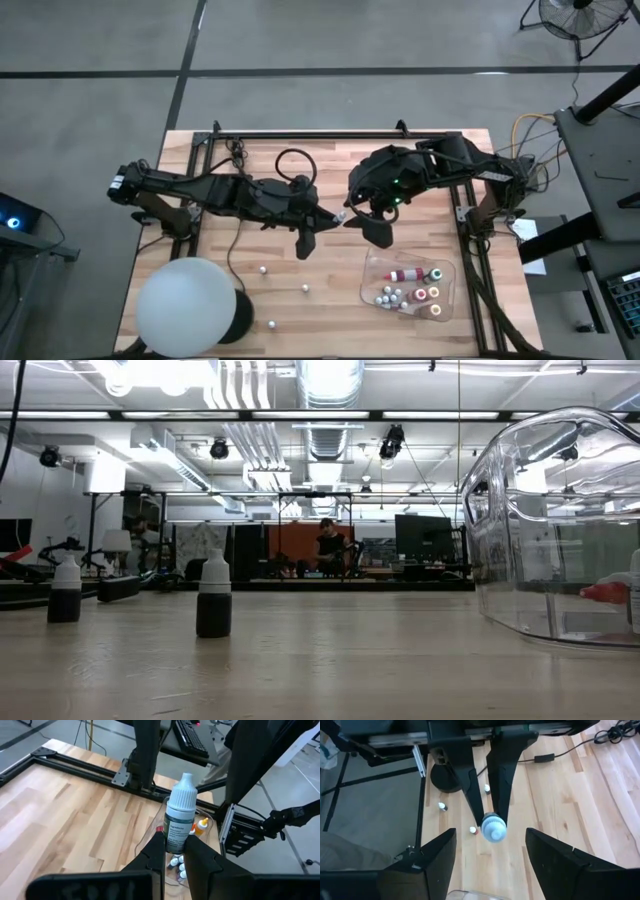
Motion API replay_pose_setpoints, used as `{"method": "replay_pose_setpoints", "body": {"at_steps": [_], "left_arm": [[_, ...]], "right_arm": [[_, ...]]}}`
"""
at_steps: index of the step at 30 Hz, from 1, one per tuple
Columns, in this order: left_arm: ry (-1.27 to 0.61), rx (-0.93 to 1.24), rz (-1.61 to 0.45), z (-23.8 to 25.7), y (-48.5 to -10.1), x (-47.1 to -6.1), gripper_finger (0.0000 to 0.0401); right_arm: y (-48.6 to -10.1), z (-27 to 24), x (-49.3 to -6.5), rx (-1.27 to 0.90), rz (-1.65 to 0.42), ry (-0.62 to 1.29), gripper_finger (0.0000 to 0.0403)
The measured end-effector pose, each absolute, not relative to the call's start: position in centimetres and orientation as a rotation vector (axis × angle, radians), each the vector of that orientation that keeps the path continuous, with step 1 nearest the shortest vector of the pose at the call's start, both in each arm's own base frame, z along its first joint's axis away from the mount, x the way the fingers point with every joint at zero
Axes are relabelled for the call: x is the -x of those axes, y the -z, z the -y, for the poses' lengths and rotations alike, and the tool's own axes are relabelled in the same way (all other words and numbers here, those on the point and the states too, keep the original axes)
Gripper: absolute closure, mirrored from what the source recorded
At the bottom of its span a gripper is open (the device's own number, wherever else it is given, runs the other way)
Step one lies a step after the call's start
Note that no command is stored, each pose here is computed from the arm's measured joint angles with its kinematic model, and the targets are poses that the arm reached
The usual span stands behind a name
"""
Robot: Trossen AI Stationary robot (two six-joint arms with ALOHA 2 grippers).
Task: Pick & Place food coloring
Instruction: Put the green food color into the transparent bin
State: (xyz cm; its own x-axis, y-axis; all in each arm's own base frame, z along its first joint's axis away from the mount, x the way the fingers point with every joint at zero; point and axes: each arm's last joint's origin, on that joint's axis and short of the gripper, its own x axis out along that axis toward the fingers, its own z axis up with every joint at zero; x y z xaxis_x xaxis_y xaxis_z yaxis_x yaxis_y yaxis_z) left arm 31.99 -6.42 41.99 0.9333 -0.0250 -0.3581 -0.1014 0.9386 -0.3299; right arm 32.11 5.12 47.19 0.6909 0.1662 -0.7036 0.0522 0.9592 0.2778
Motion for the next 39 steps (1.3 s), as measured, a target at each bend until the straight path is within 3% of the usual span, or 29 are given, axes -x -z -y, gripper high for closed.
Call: {"method": "replay_pose_setpoints", "body": {"at_steps": [16,33,39], "left_arm": [[-0.041,0.366,-0.377,6.53,-41.83,-31.96,0.0376],[-0.039,0.369,-0.379,6.62,-41.81,-31.94,0.0376],[-0.041,0.371,-0.38,6.58,-41.8,-31.95,0.0365]], "right_arm": [[-46.44,-5.22,-33.0,-0.275,-0.83,-0.056,0.0186],[-46.39,-5.23,-33.06,-0.274,-0.832,-0.058,0.0351],[-46.42,-5.24,-32.98,-0.278,-0.835,-0.059,0.0354]]}}
